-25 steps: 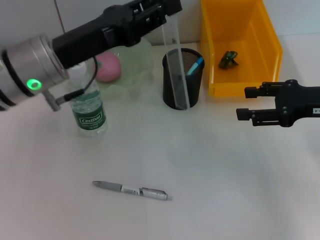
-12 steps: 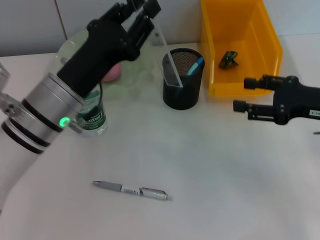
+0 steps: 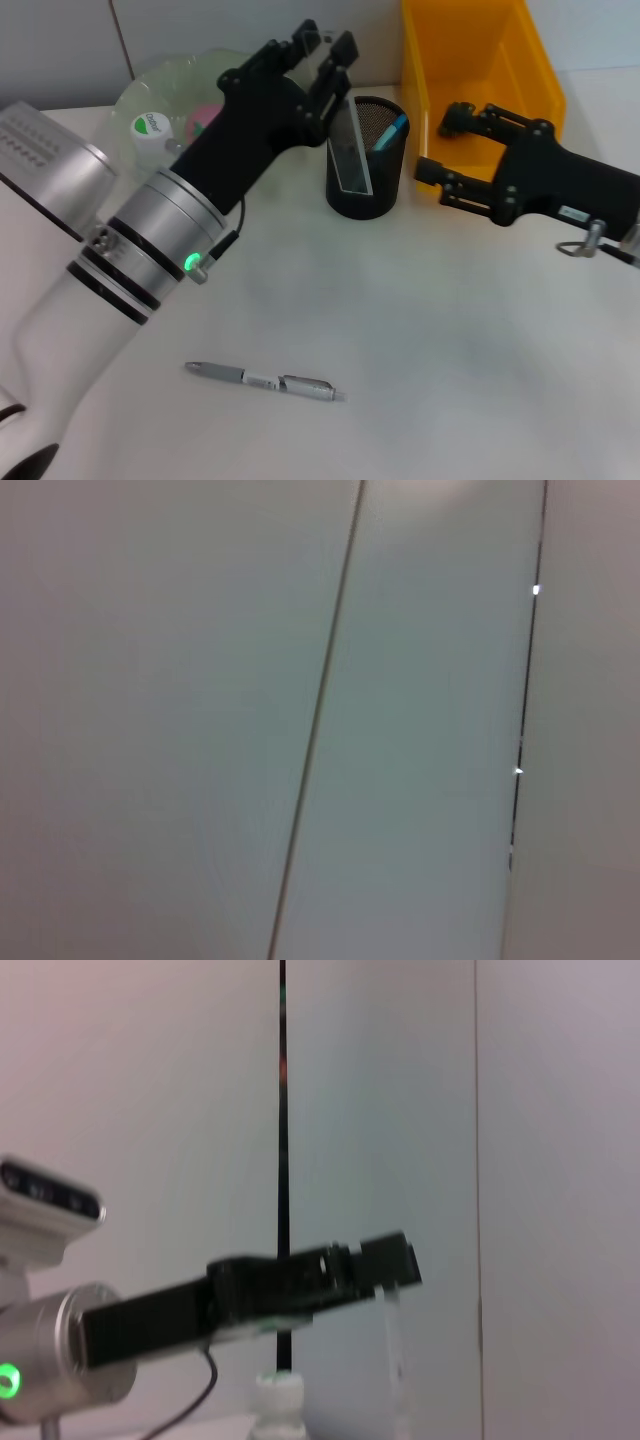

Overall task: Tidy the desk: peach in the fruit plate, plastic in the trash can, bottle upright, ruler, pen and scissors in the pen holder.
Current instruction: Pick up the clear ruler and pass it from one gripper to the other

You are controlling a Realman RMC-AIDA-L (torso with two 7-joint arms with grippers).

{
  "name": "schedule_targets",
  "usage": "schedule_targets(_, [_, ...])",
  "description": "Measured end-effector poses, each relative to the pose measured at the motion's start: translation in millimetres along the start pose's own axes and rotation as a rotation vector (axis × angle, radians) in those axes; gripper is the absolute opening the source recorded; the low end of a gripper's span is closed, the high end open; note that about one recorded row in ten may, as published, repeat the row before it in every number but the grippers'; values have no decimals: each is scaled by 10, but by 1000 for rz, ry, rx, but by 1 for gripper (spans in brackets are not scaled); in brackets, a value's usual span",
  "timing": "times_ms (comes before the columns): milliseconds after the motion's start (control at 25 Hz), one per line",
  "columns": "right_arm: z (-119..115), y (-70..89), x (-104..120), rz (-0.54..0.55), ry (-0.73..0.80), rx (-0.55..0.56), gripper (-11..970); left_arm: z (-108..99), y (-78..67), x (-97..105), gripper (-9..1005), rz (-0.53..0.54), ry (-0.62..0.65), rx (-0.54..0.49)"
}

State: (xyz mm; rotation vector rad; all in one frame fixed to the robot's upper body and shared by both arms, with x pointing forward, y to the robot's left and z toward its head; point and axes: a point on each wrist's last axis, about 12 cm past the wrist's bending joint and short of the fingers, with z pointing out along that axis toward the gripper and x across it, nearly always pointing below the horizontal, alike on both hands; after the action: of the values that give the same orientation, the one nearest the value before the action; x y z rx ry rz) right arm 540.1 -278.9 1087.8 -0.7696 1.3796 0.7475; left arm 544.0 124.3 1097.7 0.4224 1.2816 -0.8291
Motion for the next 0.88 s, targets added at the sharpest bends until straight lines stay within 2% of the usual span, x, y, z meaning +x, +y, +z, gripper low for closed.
schedule_targets(400, [256, 71, 66, 20, -29, -11, 727, 21, -91, 40, 373, 29, 19, 43])
schedule_targets(880, [356, 54, 18, -1, -17, -55, 723, 34, -173, 64, 372, 64, 45, 132])
